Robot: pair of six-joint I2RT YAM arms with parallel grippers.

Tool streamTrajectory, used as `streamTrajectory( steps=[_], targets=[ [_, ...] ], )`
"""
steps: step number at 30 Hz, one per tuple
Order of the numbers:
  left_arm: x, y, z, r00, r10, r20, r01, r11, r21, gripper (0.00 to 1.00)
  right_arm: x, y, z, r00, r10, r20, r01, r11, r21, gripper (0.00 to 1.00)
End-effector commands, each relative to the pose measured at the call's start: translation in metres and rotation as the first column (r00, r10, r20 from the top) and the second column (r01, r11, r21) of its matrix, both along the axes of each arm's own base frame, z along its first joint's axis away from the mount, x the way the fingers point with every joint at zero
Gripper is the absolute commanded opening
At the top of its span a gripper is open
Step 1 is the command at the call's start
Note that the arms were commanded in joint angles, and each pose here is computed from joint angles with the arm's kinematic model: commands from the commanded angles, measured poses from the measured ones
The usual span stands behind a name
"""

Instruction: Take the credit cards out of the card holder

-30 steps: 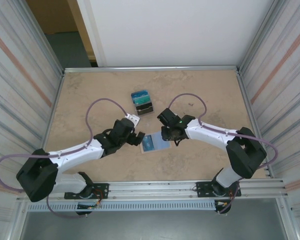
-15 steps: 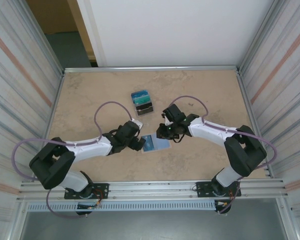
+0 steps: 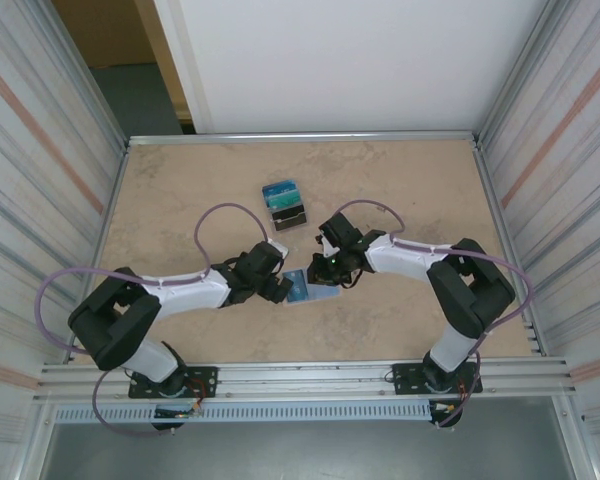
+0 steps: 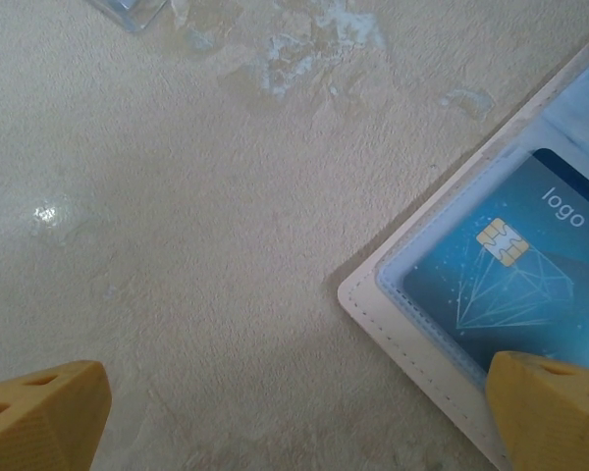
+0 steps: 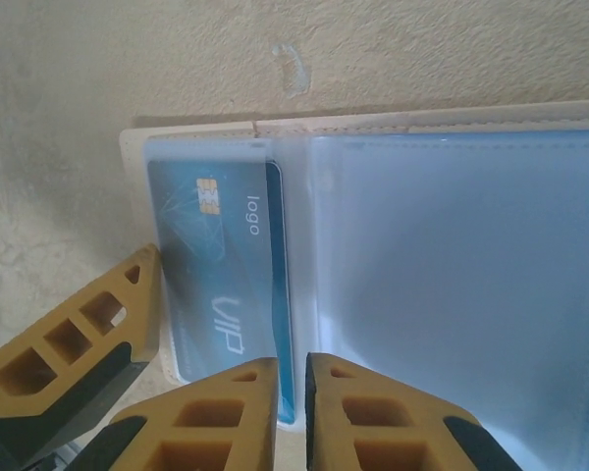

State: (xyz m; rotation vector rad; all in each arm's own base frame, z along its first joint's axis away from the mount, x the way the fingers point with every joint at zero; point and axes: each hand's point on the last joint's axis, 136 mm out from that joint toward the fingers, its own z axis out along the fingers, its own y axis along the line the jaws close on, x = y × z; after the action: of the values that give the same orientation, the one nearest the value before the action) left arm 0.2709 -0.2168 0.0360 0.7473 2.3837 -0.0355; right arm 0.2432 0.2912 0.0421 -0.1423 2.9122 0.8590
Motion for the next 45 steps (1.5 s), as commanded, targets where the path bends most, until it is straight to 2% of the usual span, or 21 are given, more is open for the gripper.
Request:
streamTrajectory(
  steps=[1, 17, 24, 35, 45],
  targets=[
    [0.0, 0.002, -0.002, 1.0, 0.011, -0.014, -0.01, 1.0, 0.025, 0.99, 0.002, 0.017, 0.007, 1.0, 0.017, -0.015, -0.016, 0.998, 0.063, 0.16],
    [-0.002, 0.006, -0.004, 1.0, 0.004, -0.023, -0.003, 0.997, 0.071, 0.99, 0.001, 0.017, -0.015, 0.995, -0.017, -0.1, 0.026, 0.996, 0.09, 0.16],
    [-0.002, 0.007, -0.006, 1.0, 0.006, -0.023, -0.004, 0.996, 0.084, 0.99, 0.001, 0.016, -0.015, 0.991, -0.033, -0.126, 0.051, 0.989, 0.141, 0.16],
    [-0.004, 0.006, -0.007, 1.0, 0.001, -0.02, 0.001, 0.994, 0.111, 0.99, -0.002, 0.012, -0.023, 0.987, -0.048, -0.153, 0.069, 0.988, 0.136, 0.15],
    [-0.005, 0.006, -0.008, 1.0, -0.001, -0.024, 0.004, 0.993, 0.12, 0.99, -0.002, 0.017, -0.021, 0.985, -0.044, -0.168, 0.076, 0.979, 0.187, 0.12]
  ],
)
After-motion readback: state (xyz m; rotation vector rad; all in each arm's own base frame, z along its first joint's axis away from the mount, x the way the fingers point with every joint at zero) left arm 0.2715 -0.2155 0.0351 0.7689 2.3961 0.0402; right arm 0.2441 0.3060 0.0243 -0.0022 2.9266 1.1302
